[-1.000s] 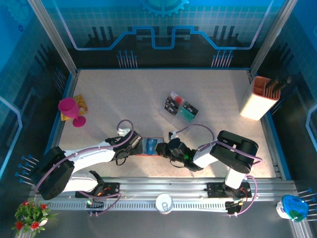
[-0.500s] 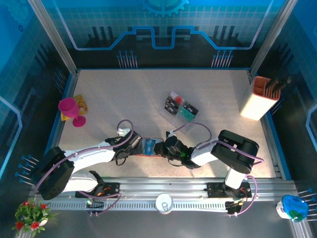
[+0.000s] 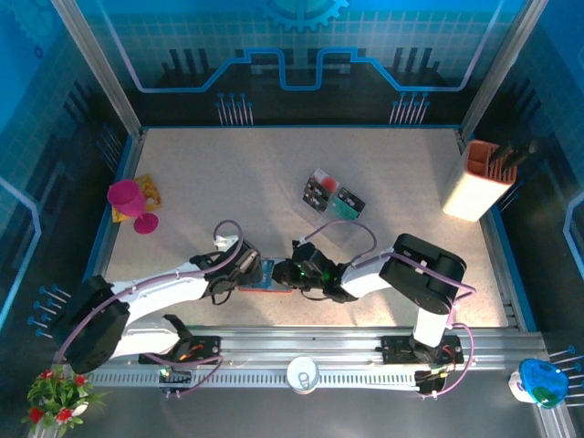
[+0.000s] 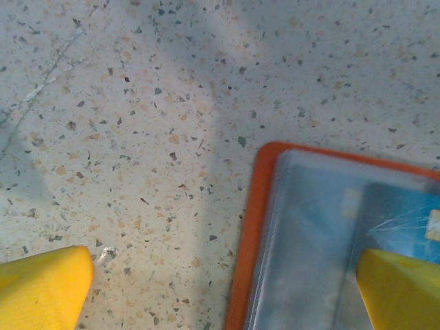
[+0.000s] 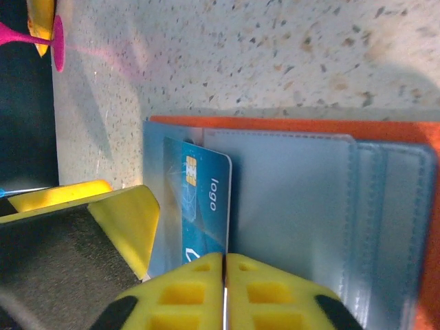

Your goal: Put the credit cards into the card holder

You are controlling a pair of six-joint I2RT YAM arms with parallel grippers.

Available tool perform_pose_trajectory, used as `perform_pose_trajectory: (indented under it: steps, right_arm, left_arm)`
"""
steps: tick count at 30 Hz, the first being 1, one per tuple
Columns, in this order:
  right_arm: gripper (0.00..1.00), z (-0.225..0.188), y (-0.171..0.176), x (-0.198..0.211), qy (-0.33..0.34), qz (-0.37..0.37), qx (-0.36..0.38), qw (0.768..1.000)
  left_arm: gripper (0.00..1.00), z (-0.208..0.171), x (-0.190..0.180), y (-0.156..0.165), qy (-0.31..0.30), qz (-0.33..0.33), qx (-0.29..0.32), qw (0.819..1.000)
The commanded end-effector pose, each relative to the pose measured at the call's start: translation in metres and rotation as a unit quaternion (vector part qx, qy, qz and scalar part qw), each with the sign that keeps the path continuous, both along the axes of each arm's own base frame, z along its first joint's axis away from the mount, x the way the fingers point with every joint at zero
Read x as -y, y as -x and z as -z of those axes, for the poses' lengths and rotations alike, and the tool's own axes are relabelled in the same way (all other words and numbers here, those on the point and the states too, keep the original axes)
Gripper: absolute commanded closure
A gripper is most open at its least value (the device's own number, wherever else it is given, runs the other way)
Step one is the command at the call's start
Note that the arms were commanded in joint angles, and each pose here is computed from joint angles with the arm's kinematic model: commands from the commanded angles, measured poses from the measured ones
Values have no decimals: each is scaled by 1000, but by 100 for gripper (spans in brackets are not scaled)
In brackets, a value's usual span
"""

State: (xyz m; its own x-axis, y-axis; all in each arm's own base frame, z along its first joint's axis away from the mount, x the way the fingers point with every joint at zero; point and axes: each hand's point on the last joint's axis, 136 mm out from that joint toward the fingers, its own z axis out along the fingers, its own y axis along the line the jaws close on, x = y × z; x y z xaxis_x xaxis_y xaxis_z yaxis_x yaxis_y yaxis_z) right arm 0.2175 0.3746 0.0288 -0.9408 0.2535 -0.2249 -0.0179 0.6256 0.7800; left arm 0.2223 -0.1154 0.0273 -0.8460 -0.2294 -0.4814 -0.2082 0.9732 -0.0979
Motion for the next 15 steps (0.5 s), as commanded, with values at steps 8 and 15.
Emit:
perform_pose_trajectory:
  steps: [8, 15]
  right_arm:
    - [65, -23, 7, 28, 87, -105, 34, 990]
    - [80, -42, 5, 4, 142, -206, 73, 966]
  left_arm:
    - [1, -39, -23, -9, 3, -47, 23, 999]
    - [1, -19, -49, 13, -13, -104, -27, 994]
